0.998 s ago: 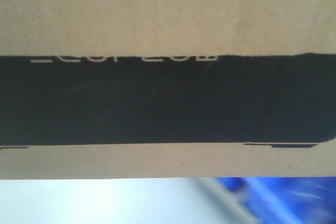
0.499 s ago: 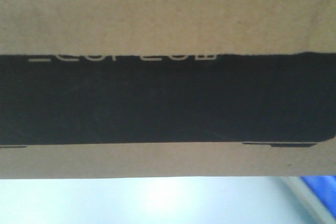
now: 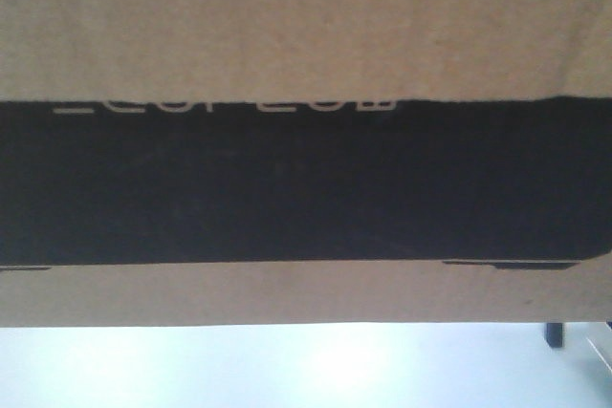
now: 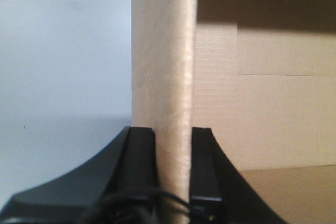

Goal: Grab box from left shelf to table start
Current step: 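Hold the box with both grippers while the base turns away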

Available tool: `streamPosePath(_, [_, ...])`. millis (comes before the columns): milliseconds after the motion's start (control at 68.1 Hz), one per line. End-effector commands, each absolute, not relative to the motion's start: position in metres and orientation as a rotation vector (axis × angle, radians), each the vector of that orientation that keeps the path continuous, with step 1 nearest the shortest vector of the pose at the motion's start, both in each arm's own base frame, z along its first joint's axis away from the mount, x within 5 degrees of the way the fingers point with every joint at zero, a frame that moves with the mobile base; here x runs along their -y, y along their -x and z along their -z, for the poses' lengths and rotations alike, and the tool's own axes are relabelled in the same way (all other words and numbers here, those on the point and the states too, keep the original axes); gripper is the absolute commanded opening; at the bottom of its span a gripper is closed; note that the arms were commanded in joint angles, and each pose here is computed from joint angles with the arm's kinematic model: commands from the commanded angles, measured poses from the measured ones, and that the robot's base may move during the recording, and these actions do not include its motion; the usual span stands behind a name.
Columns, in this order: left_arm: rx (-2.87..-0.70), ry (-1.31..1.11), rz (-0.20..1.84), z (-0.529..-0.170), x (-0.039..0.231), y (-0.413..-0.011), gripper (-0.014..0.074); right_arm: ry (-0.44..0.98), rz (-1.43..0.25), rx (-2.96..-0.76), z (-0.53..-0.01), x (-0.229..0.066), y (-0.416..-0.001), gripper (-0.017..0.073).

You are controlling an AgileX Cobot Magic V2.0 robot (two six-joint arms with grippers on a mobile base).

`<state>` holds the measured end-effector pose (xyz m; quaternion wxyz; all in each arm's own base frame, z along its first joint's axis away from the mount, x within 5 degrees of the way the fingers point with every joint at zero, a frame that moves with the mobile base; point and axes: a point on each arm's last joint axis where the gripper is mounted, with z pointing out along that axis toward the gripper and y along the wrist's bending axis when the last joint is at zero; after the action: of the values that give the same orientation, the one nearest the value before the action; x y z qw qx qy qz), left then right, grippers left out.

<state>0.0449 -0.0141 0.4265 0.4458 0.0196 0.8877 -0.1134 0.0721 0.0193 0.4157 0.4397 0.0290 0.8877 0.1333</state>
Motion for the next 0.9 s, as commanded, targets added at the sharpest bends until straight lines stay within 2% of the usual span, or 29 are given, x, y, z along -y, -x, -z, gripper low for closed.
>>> streamPosePath(0, [-2.093, -0.025, 0.23, -0.4404, 0.0082, -0.0426, -0.0099, -0.076, -0.119, -2.048, -0.4325, -0.0038, -0.076, 0.0057])
streamPosePath(880, [-2.093, -0.025, 0.23, -0.4404, 0.0082, -0.0426, -0.0099, -0.077, -0.118, -2.055, -0.432, -0.0036, -0.0757, 0.0057])
